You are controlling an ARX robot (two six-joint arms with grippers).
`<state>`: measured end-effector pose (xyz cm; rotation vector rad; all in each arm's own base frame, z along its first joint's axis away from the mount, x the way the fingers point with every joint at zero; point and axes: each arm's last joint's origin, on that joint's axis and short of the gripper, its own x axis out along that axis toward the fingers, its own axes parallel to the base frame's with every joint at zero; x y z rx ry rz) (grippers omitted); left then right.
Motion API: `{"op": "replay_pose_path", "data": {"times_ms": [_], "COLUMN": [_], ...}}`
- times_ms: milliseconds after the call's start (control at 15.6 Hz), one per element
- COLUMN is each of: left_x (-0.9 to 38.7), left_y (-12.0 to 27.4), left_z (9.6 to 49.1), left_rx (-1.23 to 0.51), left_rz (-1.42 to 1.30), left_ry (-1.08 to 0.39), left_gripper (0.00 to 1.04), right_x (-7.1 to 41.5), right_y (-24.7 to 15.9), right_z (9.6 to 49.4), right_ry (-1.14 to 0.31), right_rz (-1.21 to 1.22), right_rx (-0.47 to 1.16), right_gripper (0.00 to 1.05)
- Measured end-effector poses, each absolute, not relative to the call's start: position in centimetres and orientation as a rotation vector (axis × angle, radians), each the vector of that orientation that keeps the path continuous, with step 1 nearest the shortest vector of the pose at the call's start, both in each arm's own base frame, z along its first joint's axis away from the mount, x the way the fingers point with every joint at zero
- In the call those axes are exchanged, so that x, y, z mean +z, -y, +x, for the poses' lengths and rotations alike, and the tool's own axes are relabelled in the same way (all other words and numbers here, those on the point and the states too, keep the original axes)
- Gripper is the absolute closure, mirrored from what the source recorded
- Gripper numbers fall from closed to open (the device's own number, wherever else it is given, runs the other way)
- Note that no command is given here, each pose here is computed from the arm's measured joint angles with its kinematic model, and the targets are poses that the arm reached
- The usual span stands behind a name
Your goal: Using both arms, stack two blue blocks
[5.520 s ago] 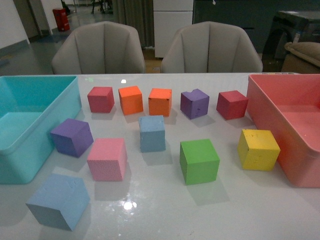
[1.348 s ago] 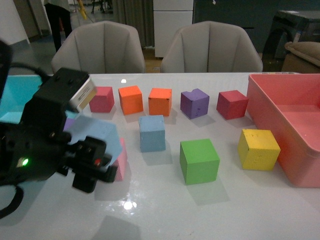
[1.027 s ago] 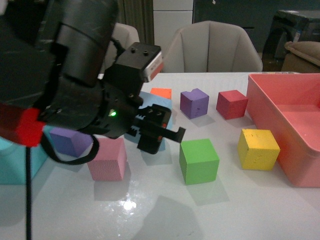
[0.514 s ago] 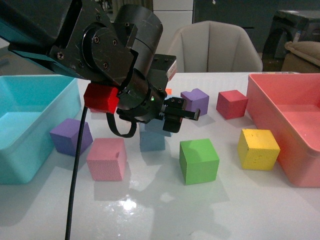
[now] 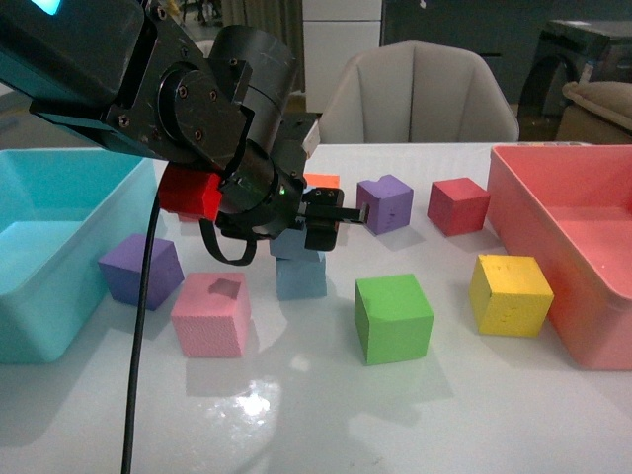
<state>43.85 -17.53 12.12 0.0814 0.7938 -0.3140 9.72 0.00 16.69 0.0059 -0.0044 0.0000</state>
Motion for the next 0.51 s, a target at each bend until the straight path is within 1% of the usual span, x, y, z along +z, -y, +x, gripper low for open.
{"op": "replay_pose_path", "data": {"times_ms": [449, 514], "left_x": [11.99, 12.01], "left_y": [17.31, 17.34], "left_z": [44.16, 44.17], "left_rx": [-0.293, -0.296], "left_rz": [0.084, 0.082], "left_ry": [-0.792, -0.789], "left_gripper": [0.55, 0.46], "right_x": [16.69, 16.69], "right_y": [0.0, 0.0], "right_z": [9.72, 9.72], "right_ry": [0.004, 0.004], "right_rz": [0.006, 0.006], "right_rx": [0.0, 0.0], "right_gripper": [0.06, 0.06]}}
